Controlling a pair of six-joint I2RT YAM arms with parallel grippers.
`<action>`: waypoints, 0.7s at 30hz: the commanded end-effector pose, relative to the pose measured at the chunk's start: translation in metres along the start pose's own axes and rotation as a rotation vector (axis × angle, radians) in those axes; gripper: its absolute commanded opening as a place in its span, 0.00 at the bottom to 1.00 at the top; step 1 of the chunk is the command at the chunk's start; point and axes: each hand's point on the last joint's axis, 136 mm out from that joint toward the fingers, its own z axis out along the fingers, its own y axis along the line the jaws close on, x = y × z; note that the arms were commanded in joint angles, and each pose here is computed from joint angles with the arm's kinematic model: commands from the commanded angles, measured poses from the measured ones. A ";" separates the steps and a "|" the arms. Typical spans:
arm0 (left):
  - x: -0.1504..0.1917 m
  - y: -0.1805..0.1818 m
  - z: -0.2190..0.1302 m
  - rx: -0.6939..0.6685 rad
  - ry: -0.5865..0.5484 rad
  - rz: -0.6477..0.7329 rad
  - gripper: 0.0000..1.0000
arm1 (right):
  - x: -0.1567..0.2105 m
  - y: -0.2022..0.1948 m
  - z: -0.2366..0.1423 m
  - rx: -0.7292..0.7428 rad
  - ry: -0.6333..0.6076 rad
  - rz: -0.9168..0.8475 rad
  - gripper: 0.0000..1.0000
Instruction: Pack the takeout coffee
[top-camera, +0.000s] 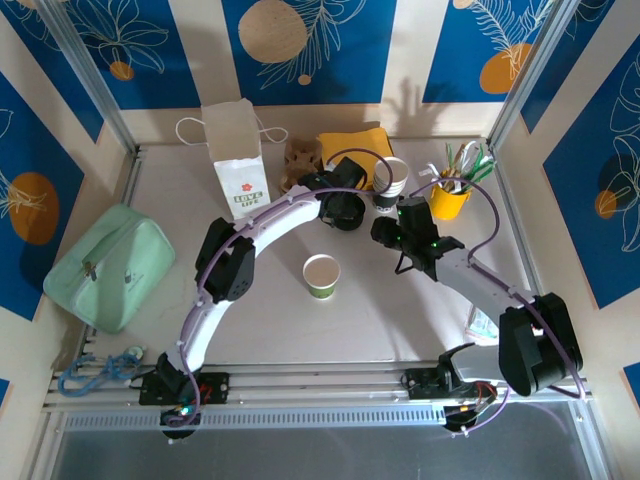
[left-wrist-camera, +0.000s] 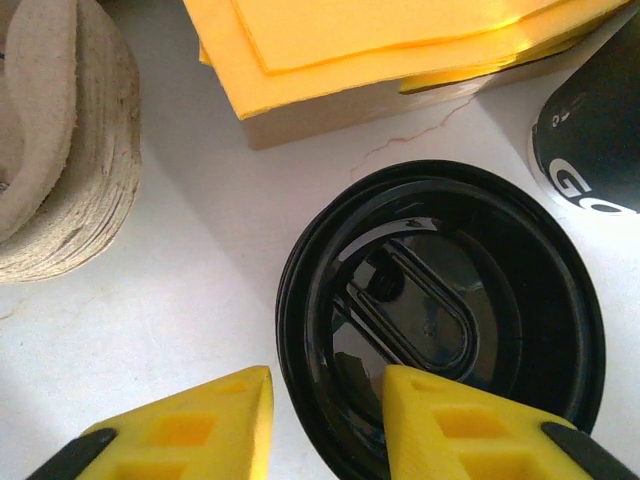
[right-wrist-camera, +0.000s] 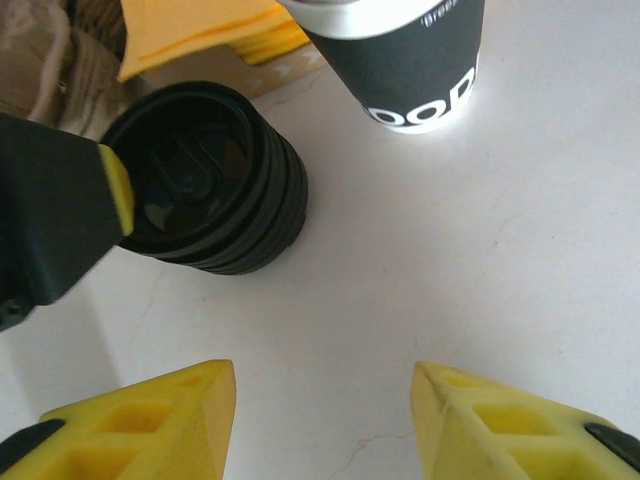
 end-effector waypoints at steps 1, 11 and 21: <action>0.002 0.001 0.002 -0.028 0.007 0.007 0.33 | -0.006 0.007 0.001 -0.024 0.009 0.020 0.50; 0.000 -0.002 0.004 -0.016 0.000 0.010 0.33 | -0.005 0.009 0.005 -0.024 0.024 0.019 0.49; -0.001 -0.004 0.005 -0.006 -0.001 0.012 0.28 | -0.005 0.008 0.004 -0.018 0.027 0.014 0.49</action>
